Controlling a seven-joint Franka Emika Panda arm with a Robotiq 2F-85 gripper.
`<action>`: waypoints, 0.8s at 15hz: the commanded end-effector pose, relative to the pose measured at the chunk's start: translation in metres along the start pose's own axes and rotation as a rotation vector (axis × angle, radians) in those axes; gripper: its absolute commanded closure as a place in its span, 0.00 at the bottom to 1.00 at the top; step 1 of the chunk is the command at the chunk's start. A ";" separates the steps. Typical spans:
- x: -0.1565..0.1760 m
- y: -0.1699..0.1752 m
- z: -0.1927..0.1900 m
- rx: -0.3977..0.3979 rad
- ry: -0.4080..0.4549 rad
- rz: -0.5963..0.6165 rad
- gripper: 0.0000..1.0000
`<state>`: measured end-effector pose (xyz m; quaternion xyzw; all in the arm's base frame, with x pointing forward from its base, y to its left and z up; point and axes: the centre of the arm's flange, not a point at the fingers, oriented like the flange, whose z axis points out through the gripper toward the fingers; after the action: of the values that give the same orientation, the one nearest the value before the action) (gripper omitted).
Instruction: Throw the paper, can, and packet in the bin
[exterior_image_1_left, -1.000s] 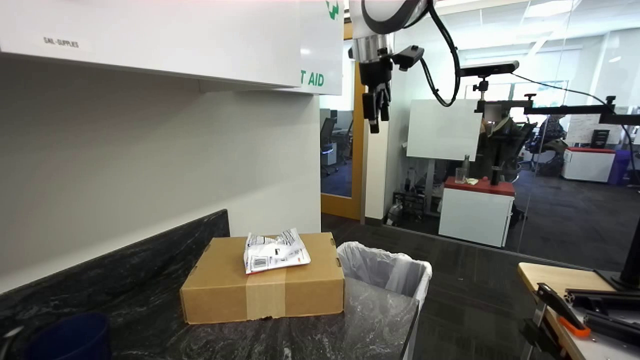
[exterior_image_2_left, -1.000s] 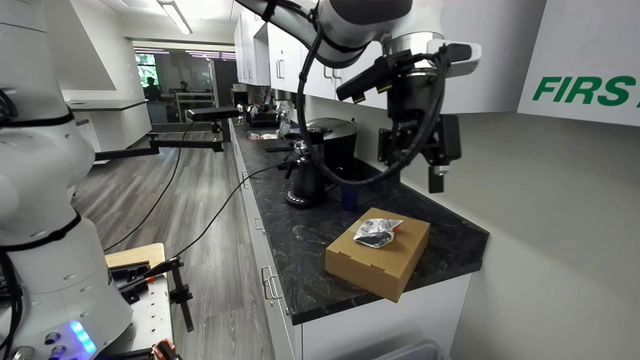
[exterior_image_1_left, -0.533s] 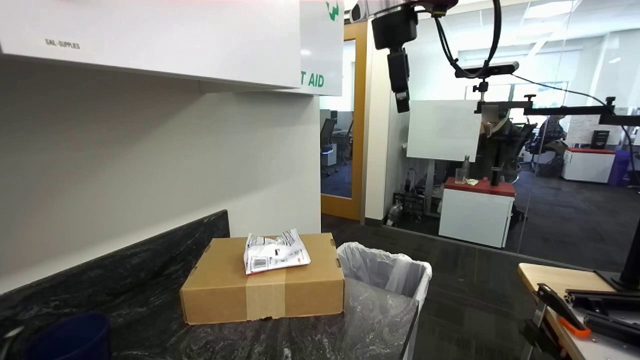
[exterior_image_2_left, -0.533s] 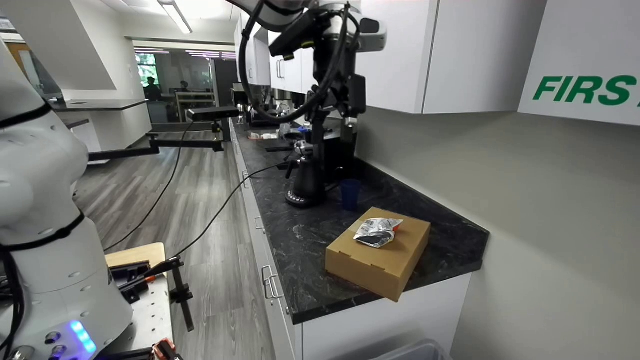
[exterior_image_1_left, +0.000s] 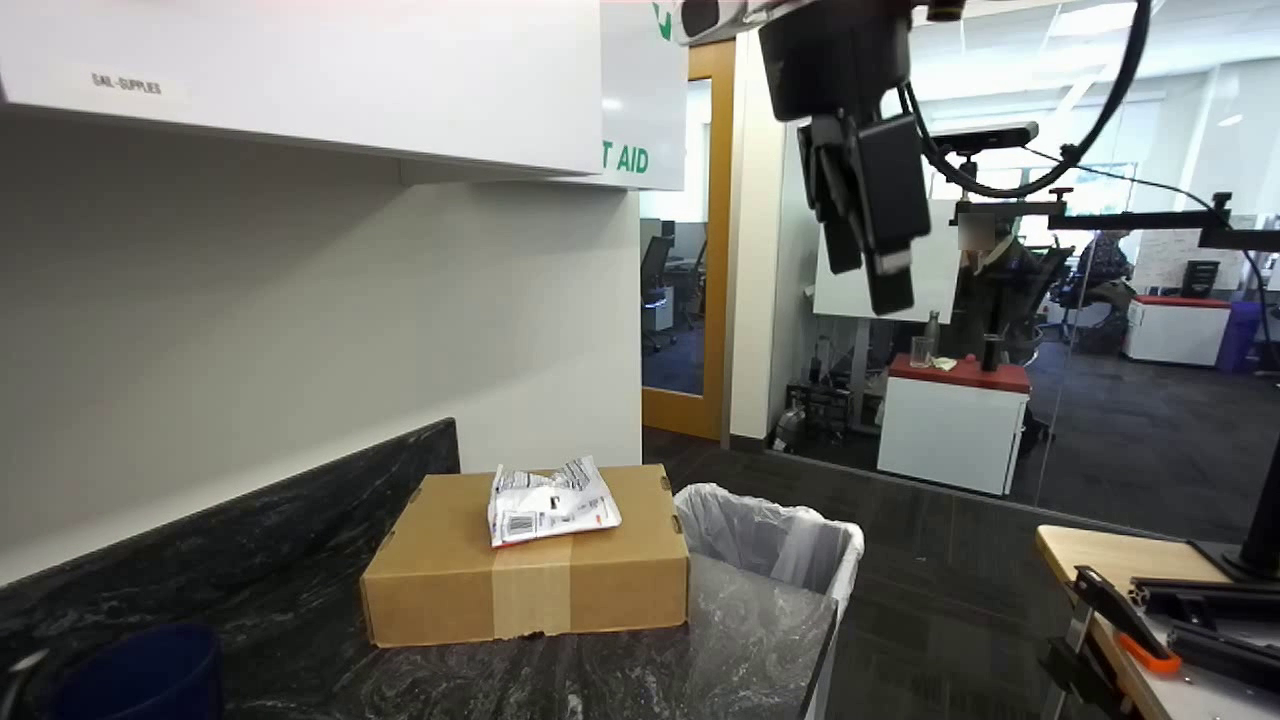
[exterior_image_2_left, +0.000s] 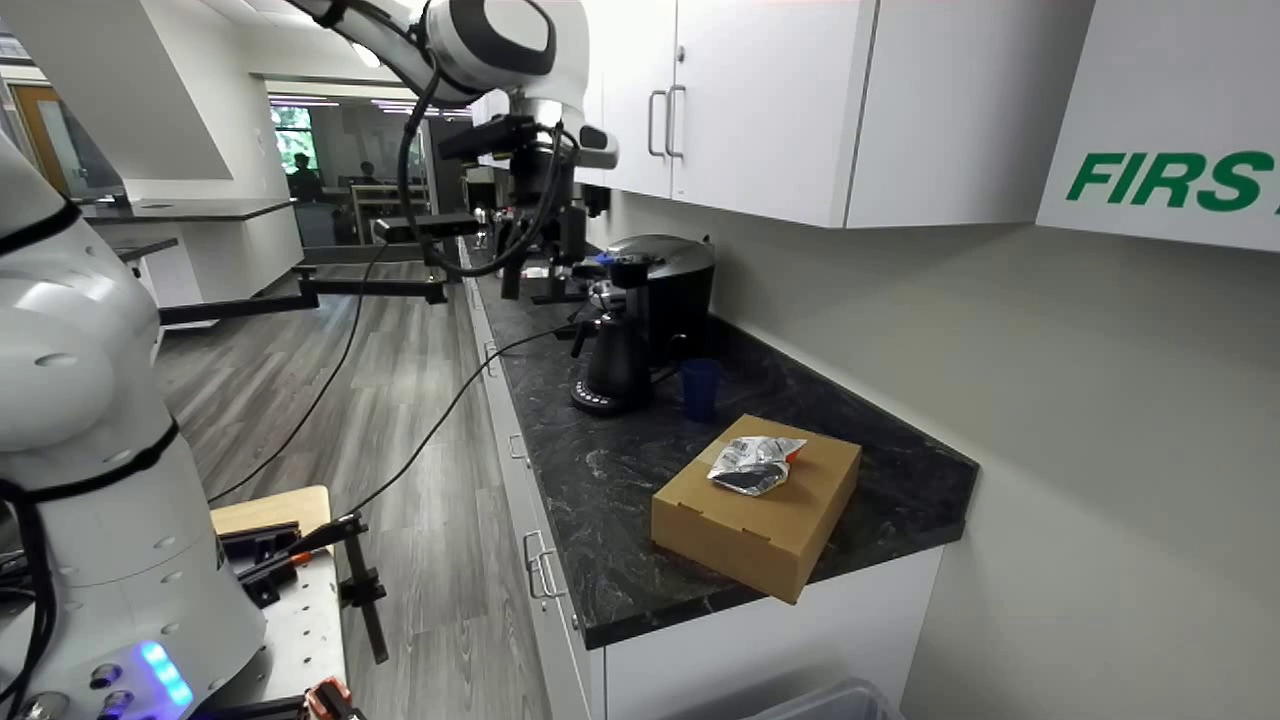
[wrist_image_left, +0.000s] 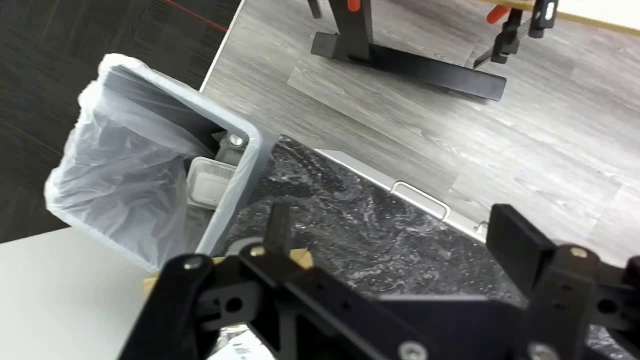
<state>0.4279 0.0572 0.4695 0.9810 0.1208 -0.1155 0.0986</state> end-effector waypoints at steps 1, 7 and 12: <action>-0.006 -0.061 0.031 0.032 0.034 -0.014 0.00; 0.012 -0.094 0.069 0.039 0.122 -0.032 0.00; 0.106 -0.100 0.097 -0.021 0.345 -0.082 0.00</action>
<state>0.4328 0.1405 0.3703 0.9832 0.1692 0.0084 0.0680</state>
